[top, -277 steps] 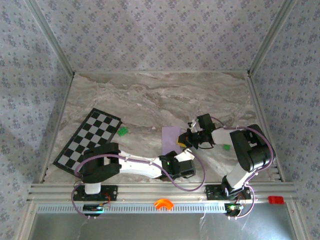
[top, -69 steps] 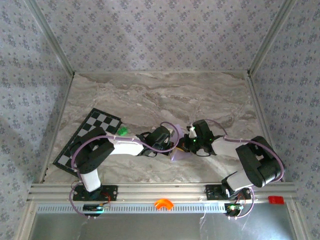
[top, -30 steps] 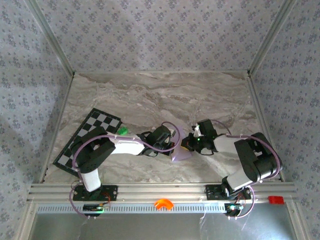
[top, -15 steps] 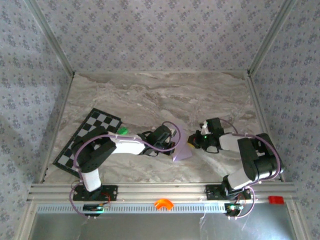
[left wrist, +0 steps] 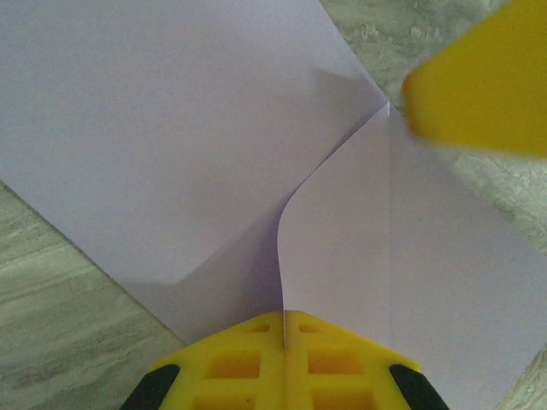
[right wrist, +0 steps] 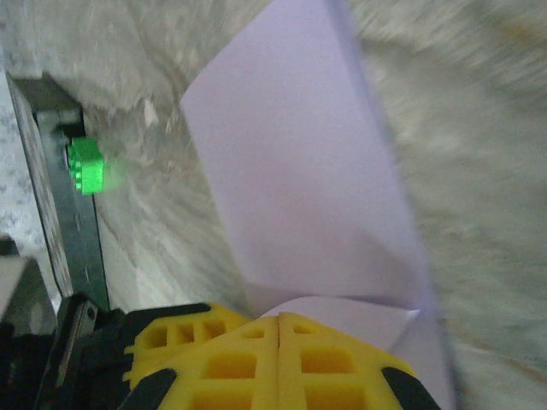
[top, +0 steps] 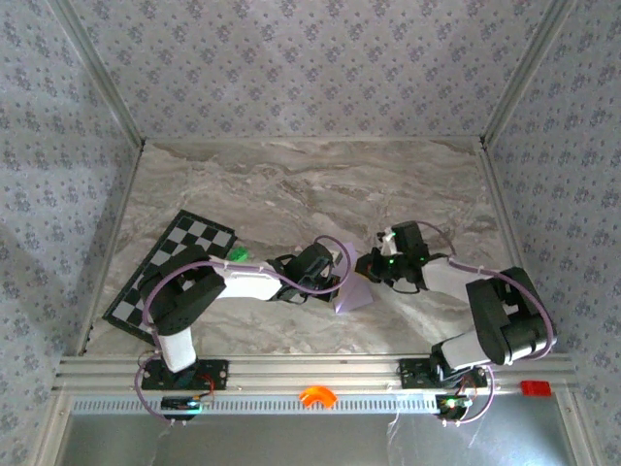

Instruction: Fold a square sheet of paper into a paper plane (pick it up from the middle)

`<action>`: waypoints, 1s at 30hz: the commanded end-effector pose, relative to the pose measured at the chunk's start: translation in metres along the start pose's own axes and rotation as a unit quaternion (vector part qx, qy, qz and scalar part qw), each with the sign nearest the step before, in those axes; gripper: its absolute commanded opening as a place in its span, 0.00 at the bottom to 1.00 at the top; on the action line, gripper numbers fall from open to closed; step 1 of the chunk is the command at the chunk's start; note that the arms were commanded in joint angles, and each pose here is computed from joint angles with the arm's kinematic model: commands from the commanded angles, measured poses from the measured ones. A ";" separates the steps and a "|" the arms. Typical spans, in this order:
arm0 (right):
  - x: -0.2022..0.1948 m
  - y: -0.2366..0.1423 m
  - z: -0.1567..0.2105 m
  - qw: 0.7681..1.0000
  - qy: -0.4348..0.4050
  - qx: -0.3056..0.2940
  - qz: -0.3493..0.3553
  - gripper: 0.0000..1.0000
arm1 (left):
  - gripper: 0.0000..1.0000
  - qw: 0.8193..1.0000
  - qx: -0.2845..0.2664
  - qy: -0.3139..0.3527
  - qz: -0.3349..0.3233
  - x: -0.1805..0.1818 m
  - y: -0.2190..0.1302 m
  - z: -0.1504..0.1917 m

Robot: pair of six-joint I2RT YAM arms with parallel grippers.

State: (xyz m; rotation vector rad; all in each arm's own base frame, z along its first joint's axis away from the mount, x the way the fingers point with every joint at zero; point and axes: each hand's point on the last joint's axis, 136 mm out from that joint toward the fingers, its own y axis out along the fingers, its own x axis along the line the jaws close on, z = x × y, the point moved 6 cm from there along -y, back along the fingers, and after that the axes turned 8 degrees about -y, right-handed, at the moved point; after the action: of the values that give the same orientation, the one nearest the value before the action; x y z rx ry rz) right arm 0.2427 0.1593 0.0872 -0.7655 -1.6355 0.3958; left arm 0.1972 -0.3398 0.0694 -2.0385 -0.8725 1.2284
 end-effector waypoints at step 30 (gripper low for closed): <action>0.003 -0.005 -0.006 1.000 0.012 0.001 -0.015 0.05 | 0.00 0.998 0.047 -0.007 -0.039 0.020 0.006 0.021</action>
State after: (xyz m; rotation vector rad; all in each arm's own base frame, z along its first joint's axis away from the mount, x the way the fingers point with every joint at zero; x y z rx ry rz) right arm 0.2549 0.1470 0.0947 -0.7672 -1.6516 0.3365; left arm 0.1972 -0.3399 0.0695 -2.0387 -0.8722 1.2291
